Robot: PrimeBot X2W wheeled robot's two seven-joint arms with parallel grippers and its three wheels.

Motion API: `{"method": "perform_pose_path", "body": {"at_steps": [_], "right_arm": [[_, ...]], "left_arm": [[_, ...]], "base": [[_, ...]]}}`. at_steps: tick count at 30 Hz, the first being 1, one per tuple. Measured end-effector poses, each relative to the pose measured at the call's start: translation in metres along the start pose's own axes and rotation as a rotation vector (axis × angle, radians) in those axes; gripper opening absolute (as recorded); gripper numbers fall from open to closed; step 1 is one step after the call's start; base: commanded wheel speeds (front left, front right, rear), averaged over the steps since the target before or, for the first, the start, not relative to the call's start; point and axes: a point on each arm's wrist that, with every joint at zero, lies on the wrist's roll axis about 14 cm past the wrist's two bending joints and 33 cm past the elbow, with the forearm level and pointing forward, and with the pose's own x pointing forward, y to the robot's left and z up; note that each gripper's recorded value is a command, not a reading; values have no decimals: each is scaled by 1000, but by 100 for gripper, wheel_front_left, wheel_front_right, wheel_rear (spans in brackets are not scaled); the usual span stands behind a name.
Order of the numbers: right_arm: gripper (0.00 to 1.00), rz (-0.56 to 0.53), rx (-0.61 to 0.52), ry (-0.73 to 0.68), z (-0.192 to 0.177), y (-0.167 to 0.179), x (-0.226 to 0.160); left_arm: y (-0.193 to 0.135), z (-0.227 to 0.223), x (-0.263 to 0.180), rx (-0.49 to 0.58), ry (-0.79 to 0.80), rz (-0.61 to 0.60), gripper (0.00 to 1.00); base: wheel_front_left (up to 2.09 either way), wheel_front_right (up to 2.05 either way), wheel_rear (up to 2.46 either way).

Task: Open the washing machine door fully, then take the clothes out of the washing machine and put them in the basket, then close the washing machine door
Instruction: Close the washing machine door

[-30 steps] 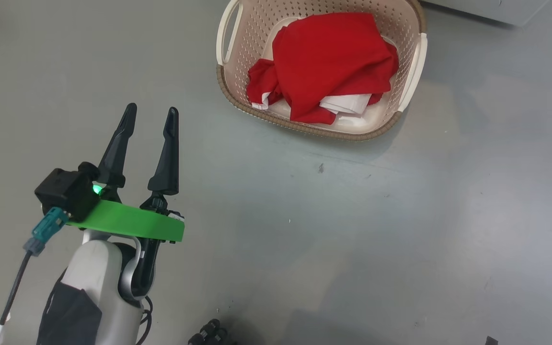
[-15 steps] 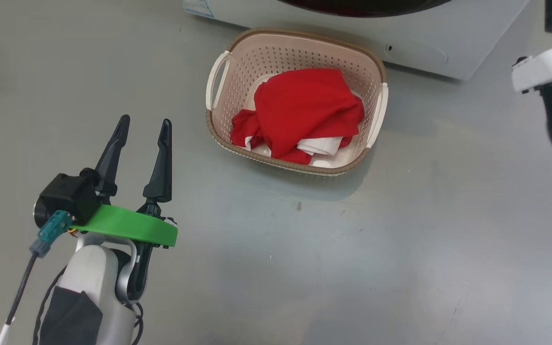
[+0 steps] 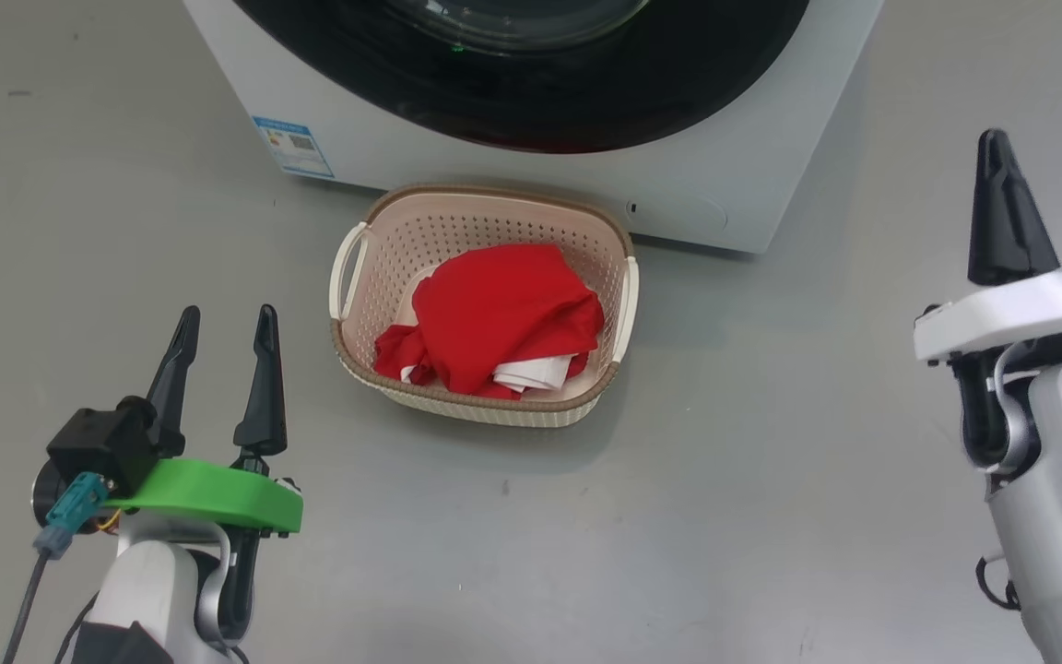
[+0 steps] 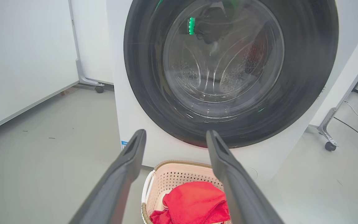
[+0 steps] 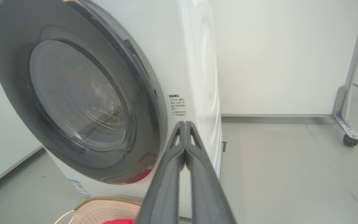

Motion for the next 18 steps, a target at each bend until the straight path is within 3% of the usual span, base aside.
{"method": "perform_pose_path", "body": {"at_steps": [18], "right_arm": [[0,-176,4,-66,33,-24,-104]], "left_arm": [[-39,18,-14,-1,-57,-111,100]], "base": [[0,0,0]]}}
